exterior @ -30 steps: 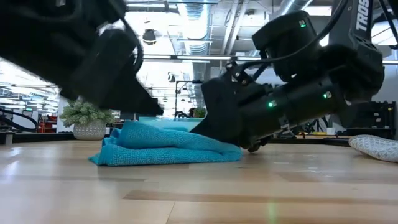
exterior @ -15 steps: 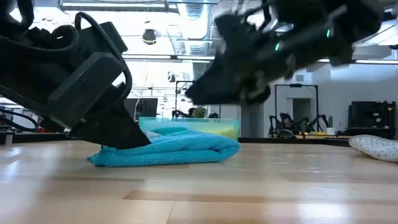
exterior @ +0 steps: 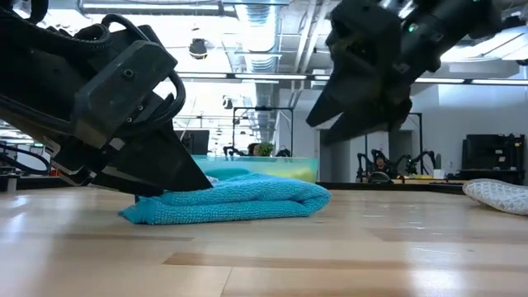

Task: Fold microfiber towels
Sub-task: Put the blue microfiber towel into the bin

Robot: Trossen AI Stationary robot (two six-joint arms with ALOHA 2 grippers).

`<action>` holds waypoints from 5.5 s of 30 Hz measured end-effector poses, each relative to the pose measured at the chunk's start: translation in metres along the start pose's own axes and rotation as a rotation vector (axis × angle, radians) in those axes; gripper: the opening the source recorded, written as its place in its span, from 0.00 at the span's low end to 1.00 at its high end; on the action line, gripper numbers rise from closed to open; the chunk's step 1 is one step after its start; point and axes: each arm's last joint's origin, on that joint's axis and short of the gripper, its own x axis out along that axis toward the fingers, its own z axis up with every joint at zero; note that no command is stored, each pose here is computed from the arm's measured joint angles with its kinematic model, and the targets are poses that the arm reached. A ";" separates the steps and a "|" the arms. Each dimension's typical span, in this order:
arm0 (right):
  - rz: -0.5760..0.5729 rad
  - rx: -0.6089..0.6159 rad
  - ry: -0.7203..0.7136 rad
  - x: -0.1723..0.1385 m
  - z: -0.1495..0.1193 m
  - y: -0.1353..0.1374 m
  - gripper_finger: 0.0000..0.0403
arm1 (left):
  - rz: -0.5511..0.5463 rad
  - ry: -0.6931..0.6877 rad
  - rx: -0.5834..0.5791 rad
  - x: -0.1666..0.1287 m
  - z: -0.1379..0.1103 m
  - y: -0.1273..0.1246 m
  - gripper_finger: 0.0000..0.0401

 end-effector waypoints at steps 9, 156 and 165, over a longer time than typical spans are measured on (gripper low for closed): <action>0.167 0.141 0.114 0.060 -0.008 -0.019 0.71 | -0.001 0.003 0.002 0.000 0.000 0.000 0.55; 0.007 -0.774 0.384 0.058 0.224 -0.231 0.62 | 0.030 -0.007 0.178 -0.080 0.060 0.003 0.55; -0.020 -0.779 0.516 0.096 0.199 -0.233 0.60 | 0.027 -0.002 0.179 -0.080 0.060 0.002 0.55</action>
